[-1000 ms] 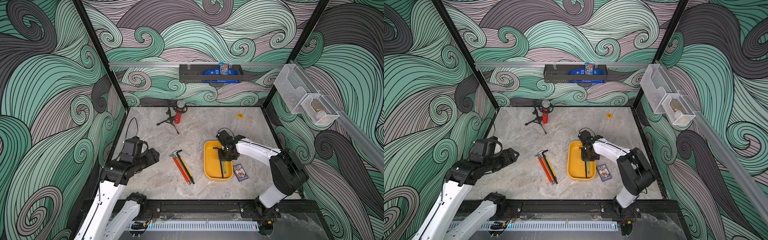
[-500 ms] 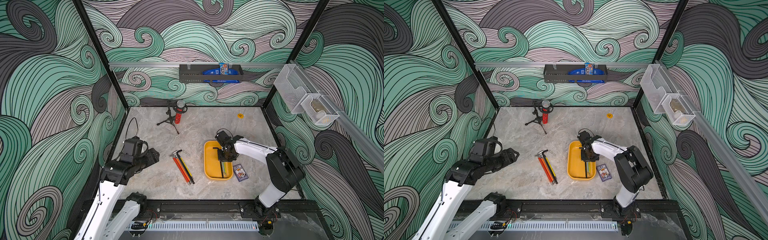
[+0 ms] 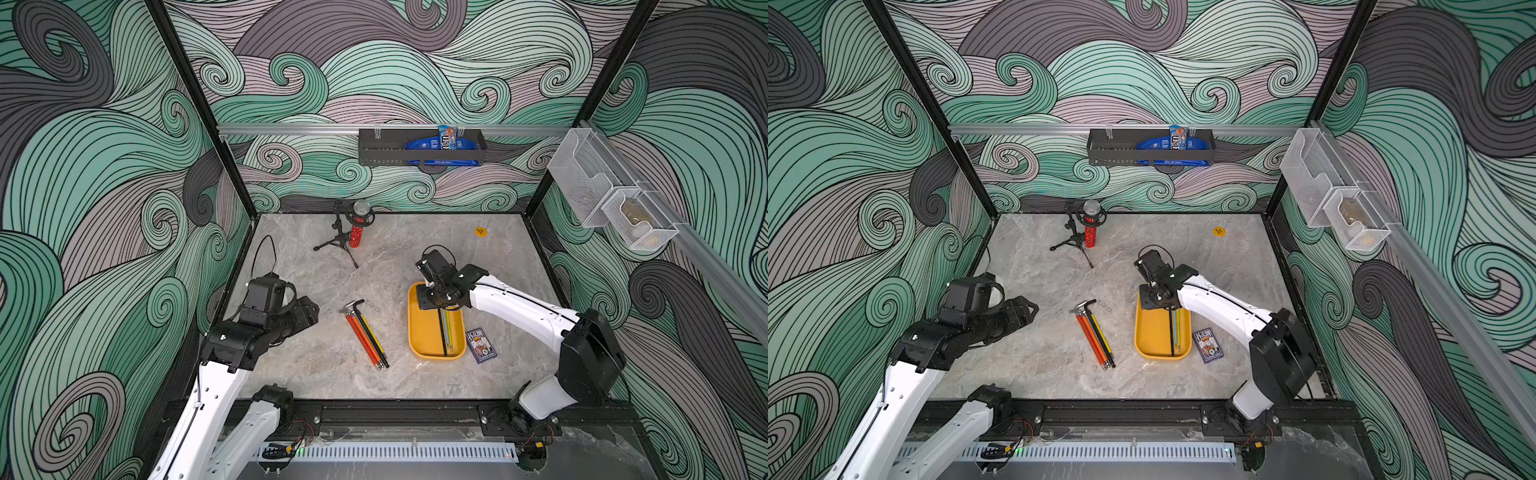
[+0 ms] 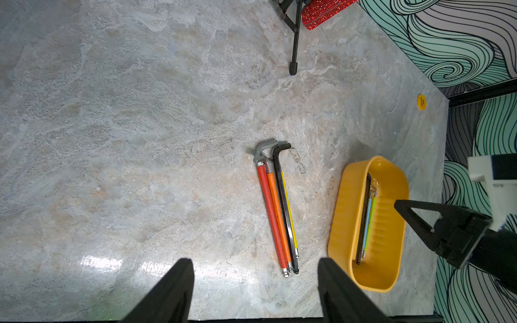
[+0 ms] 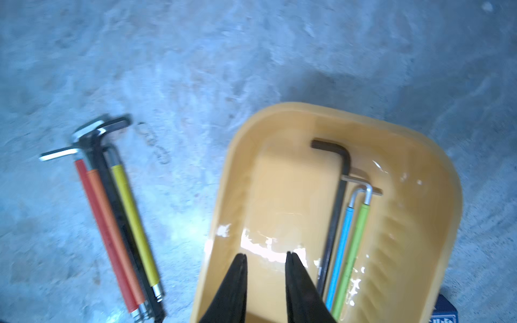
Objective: Put the hex key on the desktop into the storage box
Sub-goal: Pick up the Allen key from the center of the board.
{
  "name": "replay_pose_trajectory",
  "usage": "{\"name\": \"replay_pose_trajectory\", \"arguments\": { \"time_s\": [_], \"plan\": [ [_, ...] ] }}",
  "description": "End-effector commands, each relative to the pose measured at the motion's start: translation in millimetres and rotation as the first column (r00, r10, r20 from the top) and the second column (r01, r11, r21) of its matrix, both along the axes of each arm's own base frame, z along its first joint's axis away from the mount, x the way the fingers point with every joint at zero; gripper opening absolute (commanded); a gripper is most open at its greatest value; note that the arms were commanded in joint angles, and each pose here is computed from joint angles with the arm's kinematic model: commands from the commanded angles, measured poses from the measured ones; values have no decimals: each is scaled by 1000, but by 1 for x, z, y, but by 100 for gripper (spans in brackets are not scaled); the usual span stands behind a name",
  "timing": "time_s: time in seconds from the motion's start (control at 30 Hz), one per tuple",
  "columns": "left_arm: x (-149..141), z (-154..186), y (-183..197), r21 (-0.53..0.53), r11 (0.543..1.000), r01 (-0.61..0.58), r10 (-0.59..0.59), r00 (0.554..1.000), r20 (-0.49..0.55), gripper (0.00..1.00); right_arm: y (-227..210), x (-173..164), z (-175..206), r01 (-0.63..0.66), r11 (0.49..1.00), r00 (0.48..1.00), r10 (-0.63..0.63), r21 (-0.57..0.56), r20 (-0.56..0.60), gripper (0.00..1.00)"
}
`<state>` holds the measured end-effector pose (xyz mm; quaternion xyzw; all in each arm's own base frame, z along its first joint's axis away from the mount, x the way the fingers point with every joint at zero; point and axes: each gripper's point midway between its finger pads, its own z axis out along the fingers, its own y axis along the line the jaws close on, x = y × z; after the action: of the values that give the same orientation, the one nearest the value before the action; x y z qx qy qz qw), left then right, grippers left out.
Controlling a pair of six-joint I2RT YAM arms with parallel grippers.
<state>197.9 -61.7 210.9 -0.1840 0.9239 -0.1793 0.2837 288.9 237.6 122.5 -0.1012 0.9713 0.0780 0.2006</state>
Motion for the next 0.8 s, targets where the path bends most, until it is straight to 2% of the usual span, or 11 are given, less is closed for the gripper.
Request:
{"name": "replay_pose_trajectory", "arguments": {
  "time_s": [0.0, 0.17, 0.33, 0.57, 0.77],
  "plan": [
    [2, 10, 2, 7, 1000, -5, 5, 999, 40, 73, 34, -11, -2, -123, 992, 992, 123, -1, -16, 27],
    [0, 9, 4, 10, 1000, -12, 12, 999, 39, 73, 82, -27, -3, -257, 966, 966, 257, 23, -27, 24],
    [1, 12, 4, 10, 1000, -11, 11, 999, 45, 73, 111, -43, -23, -336, 941, 937, 338, 30, -86, 20],
    [-1, 13, 4, 8, 1000, -11, 11, 999, 46, 73, 137, -49, -50, -394, 919, 907, 394, 32, -148, 20],
    [-2, 16, 4, 7, 1000, -13, 13, 999, 49, 73, 142, -44, -69, -399, 917, 904, 393, 2, -169, 20]
  ]
}}
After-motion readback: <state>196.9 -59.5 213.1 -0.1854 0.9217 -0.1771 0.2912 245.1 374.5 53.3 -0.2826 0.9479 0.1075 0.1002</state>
